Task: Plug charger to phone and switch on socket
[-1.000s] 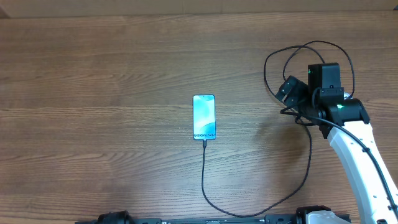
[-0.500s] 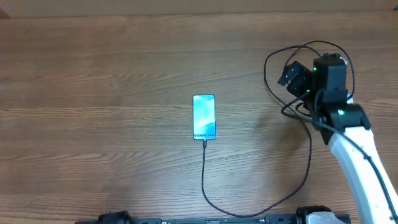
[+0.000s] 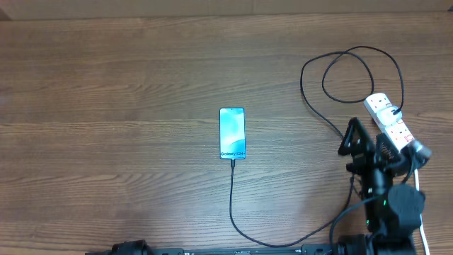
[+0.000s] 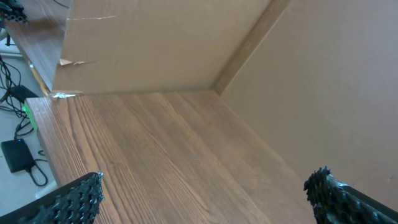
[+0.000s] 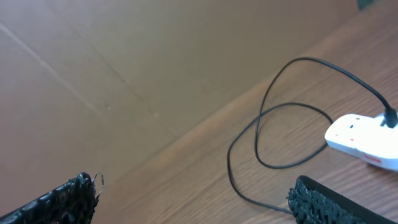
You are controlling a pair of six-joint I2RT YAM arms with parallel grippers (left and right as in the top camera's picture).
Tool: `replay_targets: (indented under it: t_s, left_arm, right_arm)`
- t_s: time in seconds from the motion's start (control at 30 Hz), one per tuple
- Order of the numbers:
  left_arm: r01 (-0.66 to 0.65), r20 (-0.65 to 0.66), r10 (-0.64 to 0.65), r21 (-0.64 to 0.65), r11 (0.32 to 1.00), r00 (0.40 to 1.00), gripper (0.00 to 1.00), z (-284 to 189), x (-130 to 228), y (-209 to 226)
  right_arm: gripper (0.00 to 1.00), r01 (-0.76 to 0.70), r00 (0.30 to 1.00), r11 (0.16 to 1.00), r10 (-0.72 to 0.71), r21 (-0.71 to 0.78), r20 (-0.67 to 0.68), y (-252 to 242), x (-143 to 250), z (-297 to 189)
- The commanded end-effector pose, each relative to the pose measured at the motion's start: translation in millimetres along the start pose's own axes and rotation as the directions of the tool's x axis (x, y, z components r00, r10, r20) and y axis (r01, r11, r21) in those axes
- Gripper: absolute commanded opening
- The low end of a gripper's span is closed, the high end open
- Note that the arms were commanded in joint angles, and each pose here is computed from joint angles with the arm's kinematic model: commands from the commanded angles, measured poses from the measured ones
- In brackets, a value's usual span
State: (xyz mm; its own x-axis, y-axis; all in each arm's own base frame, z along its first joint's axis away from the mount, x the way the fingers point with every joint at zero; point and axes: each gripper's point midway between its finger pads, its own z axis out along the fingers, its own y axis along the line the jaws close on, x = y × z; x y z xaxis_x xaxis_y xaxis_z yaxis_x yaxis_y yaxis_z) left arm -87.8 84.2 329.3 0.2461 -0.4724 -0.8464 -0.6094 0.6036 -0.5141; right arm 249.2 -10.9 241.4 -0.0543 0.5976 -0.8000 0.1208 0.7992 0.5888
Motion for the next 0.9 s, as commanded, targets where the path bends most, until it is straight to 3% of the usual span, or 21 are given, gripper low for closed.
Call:
replay_targets:
  t_s: [0.0, 0.6, 0.87]
  left_arm:
    - [0.019, 0.012, -0.019, -0.003, 1.0, 1.0, 1.0, -2.3, 0.5, 2.4]
    - [0.019, 0.012, -0.019, -0.002, 1.0, 1.0, 0.99, -2.3, 0.6, 2.4]
    - [0.019, 0.012, -0.019, -0.003, 1.0, 1.0, 1.0, -2.3, 0.5, 2.4]
  right_arm:
    - [1.0, 0.004, 0.999, 0.99, 0.001, -0.14, 0.032, 5.1, 15.9, -9.8]
    - [1.0, 0.027, 0.974, 0.984, 0.013, -0.175, 0.227, -12.7, 18.3, -4.6]
    - [1.0, 0.026, 0.993, 1.0, -0.026, -0.002, 0.117, -51.2, 49.8, 4.8]
